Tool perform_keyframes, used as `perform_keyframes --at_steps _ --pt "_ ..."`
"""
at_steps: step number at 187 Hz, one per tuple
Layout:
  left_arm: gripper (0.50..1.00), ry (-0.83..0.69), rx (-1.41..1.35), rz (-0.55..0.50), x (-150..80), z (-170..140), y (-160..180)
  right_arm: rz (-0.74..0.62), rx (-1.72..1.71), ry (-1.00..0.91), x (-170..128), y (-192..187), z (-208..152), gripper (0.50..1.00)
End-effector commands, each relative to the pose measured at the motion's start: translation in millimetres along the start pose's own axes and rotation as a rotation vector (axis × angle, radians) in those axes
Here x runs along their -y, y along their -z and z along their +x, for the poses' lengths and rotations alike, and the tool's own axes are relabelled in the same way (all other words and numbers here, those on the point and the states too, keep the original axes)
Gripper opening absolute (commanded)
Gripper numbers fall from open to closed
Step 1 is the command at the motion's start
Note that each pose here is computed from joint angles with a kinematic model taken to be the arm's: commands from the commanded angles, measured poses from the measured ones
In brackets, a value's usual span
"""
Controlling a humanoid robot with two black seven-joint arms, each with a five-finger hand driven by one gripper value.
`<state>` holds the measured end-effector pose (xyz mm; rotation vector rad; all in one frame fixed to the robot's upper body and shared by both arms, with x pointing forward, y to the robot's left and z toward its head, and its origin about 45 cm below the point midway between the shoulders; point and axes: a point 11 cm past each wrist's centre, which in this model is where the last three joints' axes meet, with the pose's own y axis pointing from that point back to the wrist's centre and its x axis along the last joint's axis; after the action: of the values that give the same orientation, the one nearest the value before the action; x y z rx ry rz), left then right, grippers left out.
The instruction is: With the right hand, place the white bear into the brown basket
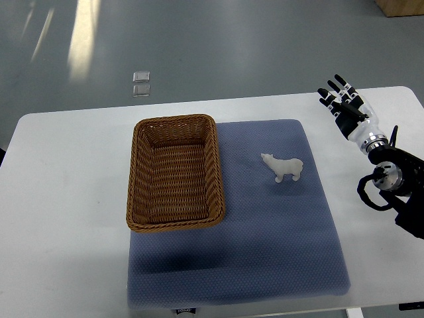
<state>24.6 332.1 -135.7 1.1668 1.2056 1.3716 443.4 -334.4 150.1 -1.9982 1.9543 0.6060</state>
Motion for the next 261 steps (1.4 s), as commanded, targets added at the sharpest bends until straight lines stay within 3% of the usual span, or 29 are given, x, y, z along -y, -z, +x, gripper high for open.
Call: perform_keyframes --at_steps 1,194,261 --pt "1.0 -0.001 -0.002 0.0 0.0 0.1 -0.1 0.0 -0.002 0.004 1.0 1.2 -1.2 0.924" --pt "1.0 -0.001 -0.002 0.001 0.0 0.2 0.8 -0.004 -0.027 -0.001 1.0 8.7 6.0 0.924" --pt "1.0 0.007 0.0 -0.001 0.0 -2.6 -0.2 -0.078 -0.295 0.215 -2.3 8.2 -9.5 0.921"
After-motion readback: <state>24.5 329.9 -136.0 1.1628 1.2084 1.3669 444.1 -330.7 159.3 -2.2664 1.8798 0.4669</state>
